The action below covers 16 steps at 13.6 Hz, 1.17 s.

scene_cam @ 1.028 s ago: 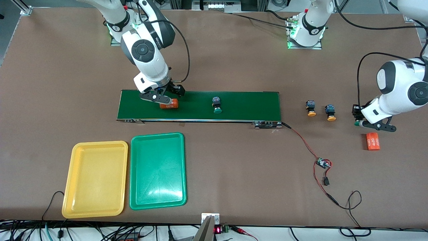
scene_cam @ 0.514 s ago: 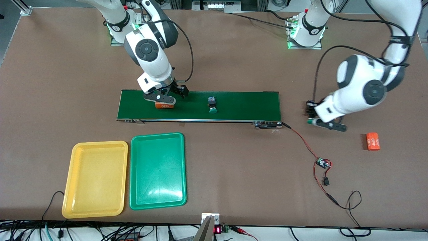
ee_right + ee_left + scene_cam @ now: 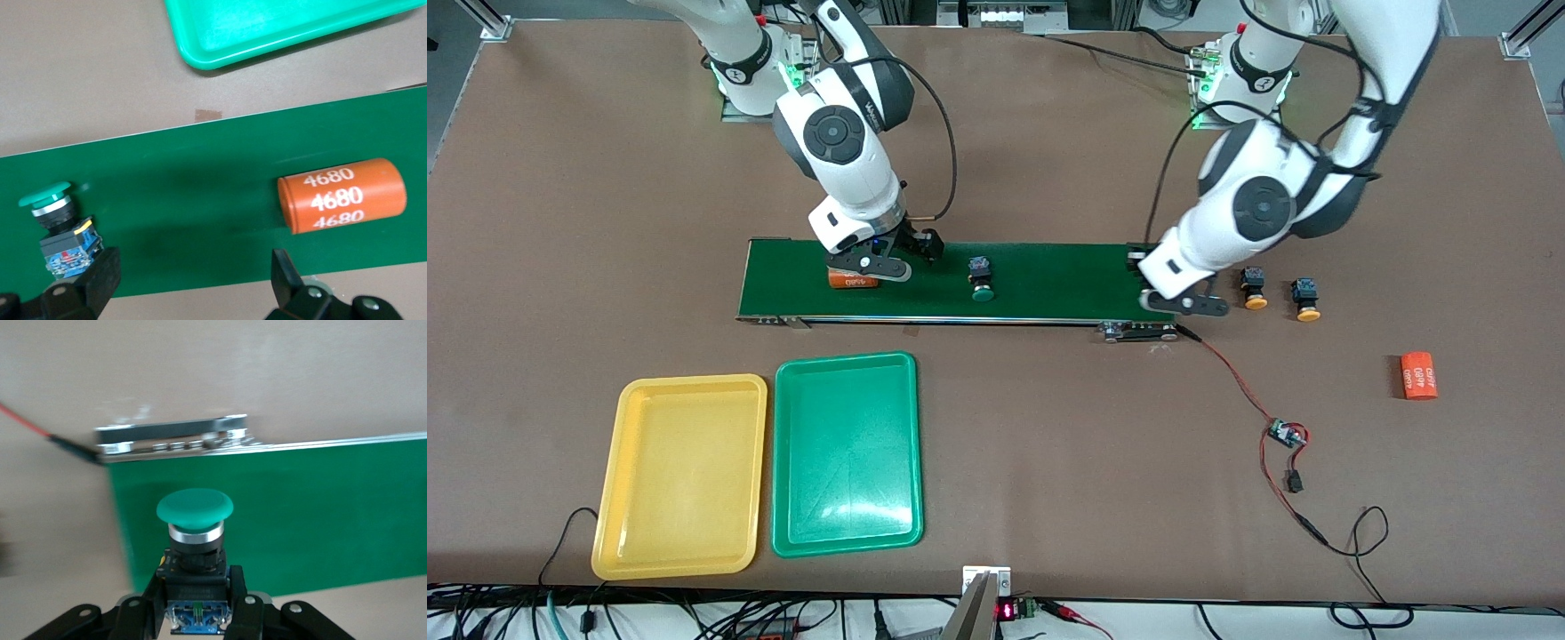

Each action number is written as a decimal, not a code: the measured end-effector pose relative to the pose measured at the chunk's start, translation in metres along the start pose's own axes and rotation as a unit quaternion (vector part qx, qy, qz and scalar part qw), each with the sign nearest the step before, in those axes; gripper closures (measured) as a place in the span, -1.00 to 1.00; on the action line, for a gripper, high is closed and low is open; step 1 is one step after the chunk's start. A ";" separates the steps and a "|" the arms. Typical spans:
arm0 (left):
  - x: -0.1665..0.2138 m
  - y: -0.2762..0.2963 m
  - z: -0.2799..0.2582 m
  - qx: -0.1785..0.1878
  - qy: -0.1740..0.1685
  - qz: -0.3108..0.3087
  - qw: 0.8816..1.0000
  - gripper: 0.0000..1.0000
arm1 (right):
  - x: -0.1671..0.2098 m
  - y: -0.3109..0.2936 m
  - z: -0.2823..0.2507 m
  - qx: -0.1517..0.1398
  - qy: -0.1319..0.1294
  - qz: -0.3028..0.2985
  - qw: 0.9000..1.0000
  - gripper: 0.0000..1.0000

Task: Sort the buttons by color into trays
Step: 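Place the green button on the belt while the right gripper grasps another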

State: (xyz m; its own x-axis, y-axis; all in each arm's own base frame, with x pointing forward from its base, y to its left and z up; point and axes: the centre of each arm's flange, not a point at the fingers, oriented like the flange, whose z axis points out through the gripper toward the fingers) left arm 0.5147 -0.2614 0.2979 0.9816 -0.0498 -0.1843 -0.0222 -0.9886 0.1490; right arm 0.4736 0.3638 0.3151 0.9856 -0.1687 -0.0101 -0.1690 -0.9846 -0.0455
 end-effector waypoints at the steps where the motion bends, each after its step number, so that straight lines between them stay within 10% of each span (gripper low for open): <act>1: -0.002 0.012 0.013 -0.007 0.003 -0.004 1.000 0.19 | 0.000 0.000 0.002 -0.003 0.000 -0.004 1.000 -1.00; 7: -0.010 0.025 0.055 -0.019 -0.007 -0.016 1.000 0.19 | -0.001 -0.001 0.011 -0.007 0.000 -0.013 1.000 -1.00; 13: -0.007 0.022 0.043 -0.018 0.001 -0.029 0.999 -0.96 | -0.006 -0.010 0.024 -0.002 0.003 -0.023 1.000 -1.00; 16: 0.002 0.006 -0.014 0.002 0.011 -0.045 0.999 -1.00 | -0.007 -0.013 0.028 0.001 0.004 -0.025 1.000 -1.00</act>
State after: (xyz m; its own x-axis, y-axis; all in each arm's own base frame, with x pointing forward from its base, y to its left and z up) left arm 0.5188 -0.2657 0.3119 0.9835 0.0418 -0.1759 0.0651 -0.9895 0.1291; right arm 0.4684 0.3787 0.2879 0.9929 -0.1187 0.0006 -0.1185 -0.9918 -0.0470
